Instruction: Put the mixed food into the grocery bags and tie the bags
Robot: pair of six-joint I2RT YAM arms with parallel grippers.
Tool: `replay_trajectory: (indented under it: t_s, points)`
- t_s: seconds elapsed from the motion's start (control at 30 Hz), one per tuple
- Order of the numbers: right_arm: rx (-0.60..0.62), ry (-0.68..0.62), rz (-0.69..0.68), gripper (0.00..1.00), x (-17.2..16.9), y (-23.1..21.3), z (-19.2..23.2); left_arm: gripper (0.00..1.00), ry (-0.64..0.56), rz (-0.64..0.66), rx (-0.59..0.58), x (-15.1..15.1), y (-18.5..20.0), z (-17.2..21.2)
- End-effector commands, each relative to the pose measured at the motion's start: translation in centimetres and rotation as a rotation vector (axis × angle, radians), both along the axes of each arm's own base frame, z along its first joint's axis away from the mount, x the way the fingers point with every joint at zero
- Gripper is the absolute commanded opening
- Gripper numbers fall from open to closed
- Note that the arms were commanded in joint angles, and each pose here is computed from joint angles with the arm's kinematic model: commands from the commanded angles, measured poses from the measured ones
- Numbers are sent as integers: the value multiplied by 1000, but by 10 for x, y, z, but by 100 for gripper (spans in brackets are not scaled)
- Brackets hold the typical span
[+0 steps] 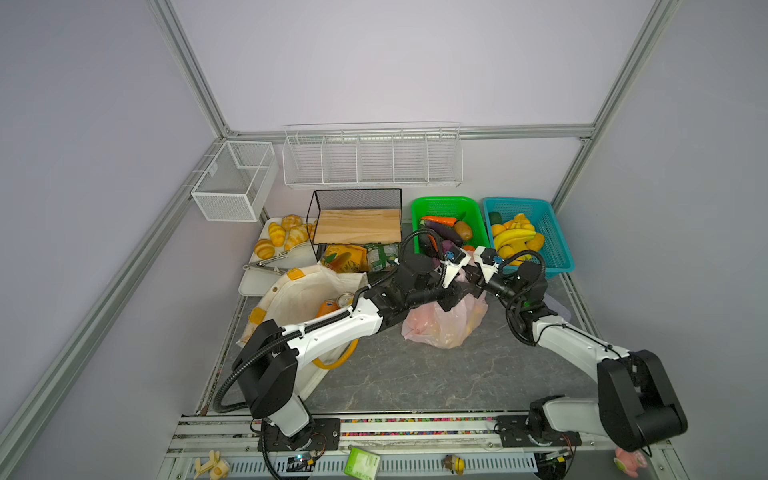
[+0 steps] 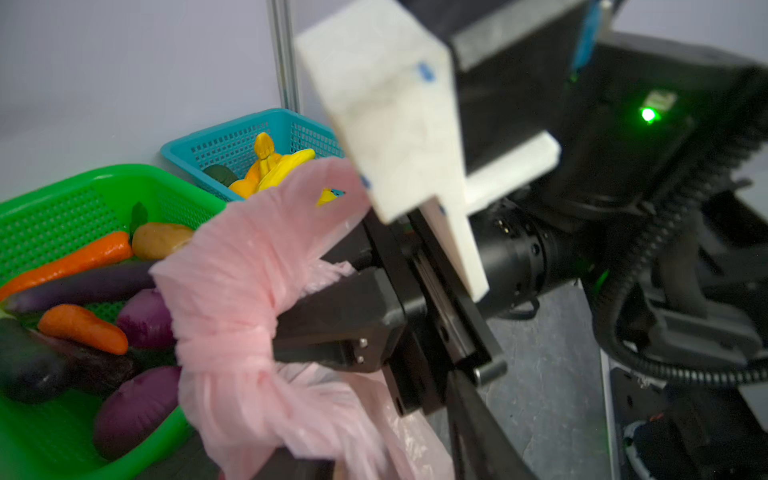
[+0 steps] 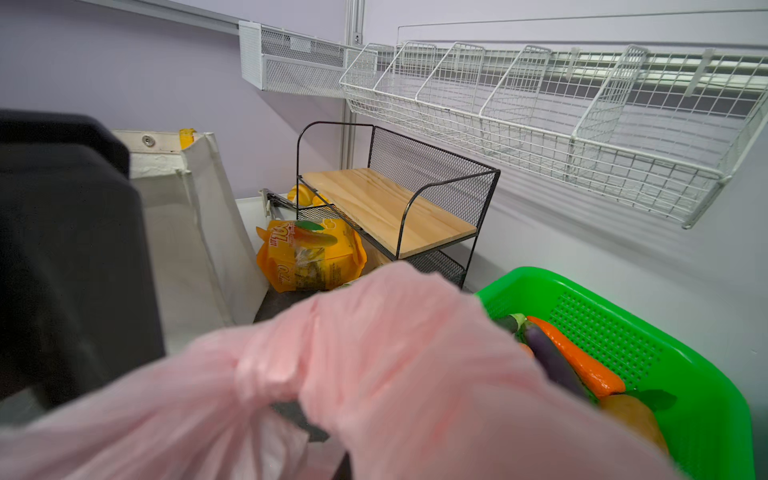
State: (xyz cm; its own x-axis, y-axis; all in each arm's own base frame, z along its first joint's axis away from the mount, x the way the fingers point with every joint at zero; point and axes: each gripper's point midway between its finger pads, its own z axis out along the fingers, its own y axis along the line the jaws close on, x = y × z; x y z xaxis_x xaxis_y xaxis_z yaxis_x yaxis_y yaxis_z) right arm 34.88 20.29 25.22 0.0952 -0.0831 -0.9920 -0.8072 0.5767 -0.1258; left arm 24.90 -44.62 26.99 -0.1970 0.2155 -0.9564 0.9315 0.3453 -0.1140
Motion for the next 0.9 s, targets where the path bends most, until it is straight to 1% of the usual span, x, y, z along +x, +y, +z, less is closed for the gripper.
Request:
replay_trajectory:
  t_s: [0.0,0.1,0.17,0.33,0.4,0.47,0.5,0.6,0.73,0.87]
  points:
    - [34,-25,120,7,-18,3,10,53,-31,-89,-13,-27,8,13]
    - [47,-29,137,6,-17,3,10,61,-35,-111,-3,-37,21,18]
    - [46,-23,143,7,-16,4,10,66,-35,-90,-11,-38,33,24]
    - [46,-18,147,7,-14,5,12,66,8,15,-69,-22,71,31]
    - [51,-17,146,7,-12,5,15,60,41,76,-71,-7,84,24]
    - [55,-12,144,7,-10,7,19,48,47,123,-20,2,88,10]
    - [55,-6,144,7,-9,9,20,42,53,126,2,4,88,2]
    - [65,12,142,7,-5,17,24,32,76,94,12,5,77,-13]
    - [107,39,154,7,0,25,32,24,113,25,-53,0,54,-12]
    - [127,56,191,7,-4,30,38,22,97,-9,-89,-9,28,-6]
